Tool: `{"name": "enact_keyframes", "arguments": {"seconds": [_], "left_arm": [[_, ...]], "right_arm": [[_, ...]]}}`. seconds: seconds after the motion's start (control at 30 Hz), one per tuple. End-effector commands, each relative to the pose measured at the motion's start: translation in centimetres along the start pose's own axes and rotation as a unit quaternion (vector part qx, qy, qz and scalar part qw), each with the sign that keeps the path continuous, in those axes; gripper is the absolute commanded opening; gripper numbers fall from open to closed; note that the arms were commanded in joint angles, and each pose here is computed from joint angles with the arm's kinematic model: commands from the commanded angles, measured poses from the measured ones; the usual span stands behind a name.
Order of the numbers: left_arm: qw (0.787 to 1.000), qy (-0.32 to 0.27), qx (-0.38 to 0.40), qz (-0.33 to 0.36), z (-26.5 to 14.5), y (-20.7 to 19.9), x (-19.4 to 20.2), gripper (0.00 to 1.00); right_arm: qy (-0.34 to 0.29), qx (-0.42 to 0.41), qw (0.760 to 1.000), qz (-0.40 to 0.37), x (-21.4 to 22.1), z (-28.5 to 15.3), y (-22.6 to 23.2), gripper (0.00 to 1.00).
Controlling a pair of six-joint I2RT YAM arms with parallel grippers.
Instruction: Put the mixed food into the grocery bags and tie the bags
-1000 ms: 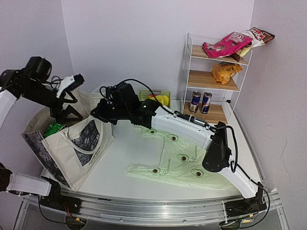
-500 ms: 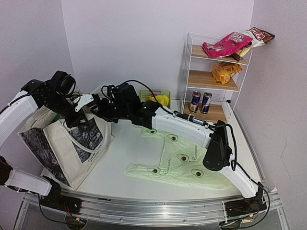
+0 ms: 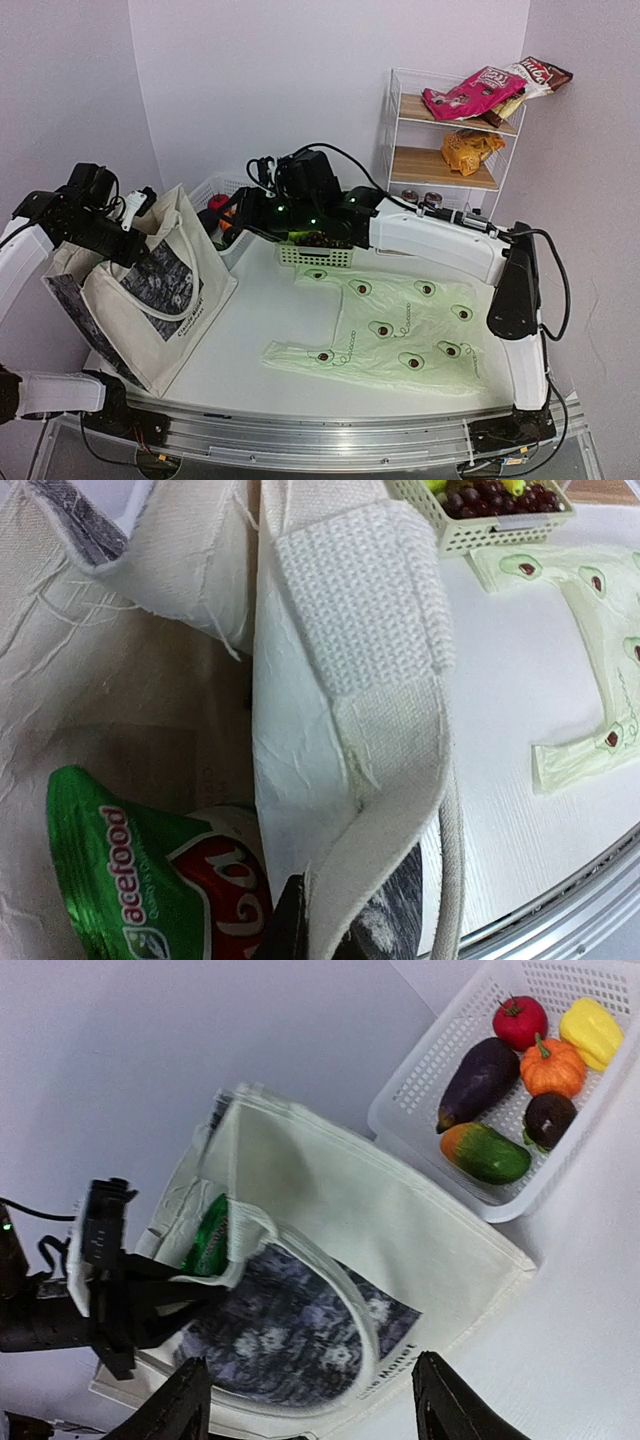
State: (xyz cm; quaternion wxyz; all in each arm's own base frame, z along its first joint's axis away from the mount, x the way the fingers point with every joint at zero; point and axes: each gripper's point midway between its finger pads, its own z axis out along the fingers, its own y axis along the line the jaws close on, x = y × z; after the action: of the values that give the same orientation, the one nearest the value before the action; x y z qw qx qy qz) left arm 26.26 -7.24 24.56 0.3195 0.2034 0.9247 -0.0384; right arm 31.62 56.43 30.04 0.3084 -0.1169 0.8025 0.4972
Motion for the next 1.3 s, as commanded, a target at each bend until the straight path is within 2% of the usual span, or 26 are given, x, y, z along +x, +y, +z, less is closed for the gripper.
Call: {"name": "enact_keyframes", "arguments": {"seconds": [0.0,0.2,0.33,0.47,0.6,0.67,0.7,0.73,0.77,0.8,0.9,1.03,1.13,1.2,1.27], "left_arm": [[0.994,-0.035,-0.081,-0.065,-2.2,3.4,-0.4,0.00],[0.977,-0.068,-0.166,-0.112,-4.0,7.1,-1.2,0.00],[0.973,-0.117,-0.178,-0.085,-6.7,7.2,-2.9,0.00],[0.988,-0.139,-0.060,0.020,-4.8,2.7,-3.2,0.00],[0.993,-0.087,0.024,0.074,-0.3,0.2,-1.3,0.00],[0.992,-0.073,0.049,0.089,0.2,-0.4,-1.4,0.00],[0.990,-0.074,0.062,0.101,-0.1,-0.8,-1.7,0.07],[0.988,-0.080,0.070,0.113,-0.5,-1.1,-2.1,0.19],[0.985,-0.089,0.076,0.127,-1.1,-1.3,-2.6,0.34],[0.981,-0.101,0.080,0.143,-1.9,-1.6,-3.2,0.56],[0.967,-0.154,0.092,0.178,-5.1,-2.5,-5.7,0.84],[0.951,-0.204,0.116,0.203,-9.3,-3.6,-9.0,0.97],[0.942,-0.225,0.127,0.214,-11.3,-4.0,-11.0,0.99],[0.945,-0.227,0.095,0.214,-11.5,-2.7,-12.5,1.00],[0.961,-0.190,-0.015,0.200,-9.6,1.9,-14.1,0.99]], "right_arm": [[-0.006,0.010,1.000,-0.001,-0.9,-1.4,-0.6,0.66],[-0.015,0.025,0.999,-0.015,-1.9,-3.0,-1.2,0.67],[-0.024,0.039,0.999,-0.025,-2.2,-4.2,-1.7,0.68],[-0.019,0.048,0.998,-0.022,-1.9,-3.9,-2.6,0.69],[-0.001,0.052,0.999,-0.014,-0.8,-2.6,-3.6,0.69],[0.005,0.054,0.998,-0.013,-0.5,-2.5,-3.9,0.70],[0.006,0.056,0.998,-0.012,-0.4,-2.5,-4.0,0.70],[0.006,0.059,0.998,-0.012,-0.4,-2.7,-4.2,0.70],[0.005,0.062,0.998,-0.013,-0.4,-2.8,-4.3,0.70],[0.005,0.064,0.998,-0.014,-0.3,-2.9,-4.4,0.70],[0.003,0.069,0.997,-0.017,-0.4,-3.4,-4.7,0.71],[0.003,0.071,0.997,-0.023,-0.5,-4.1,-4.8,0.71],[0.001,0.075,0.997,-0.028,-0.6,-4.6,-5.0,0.71],[-0.001,0.077,0.997,-0.029,-0.8,-5.0,-5.2,0.71],[-0.002,0.079,0.996,-0.032,-0.9,-5.5,-5.2,0.71]]}}
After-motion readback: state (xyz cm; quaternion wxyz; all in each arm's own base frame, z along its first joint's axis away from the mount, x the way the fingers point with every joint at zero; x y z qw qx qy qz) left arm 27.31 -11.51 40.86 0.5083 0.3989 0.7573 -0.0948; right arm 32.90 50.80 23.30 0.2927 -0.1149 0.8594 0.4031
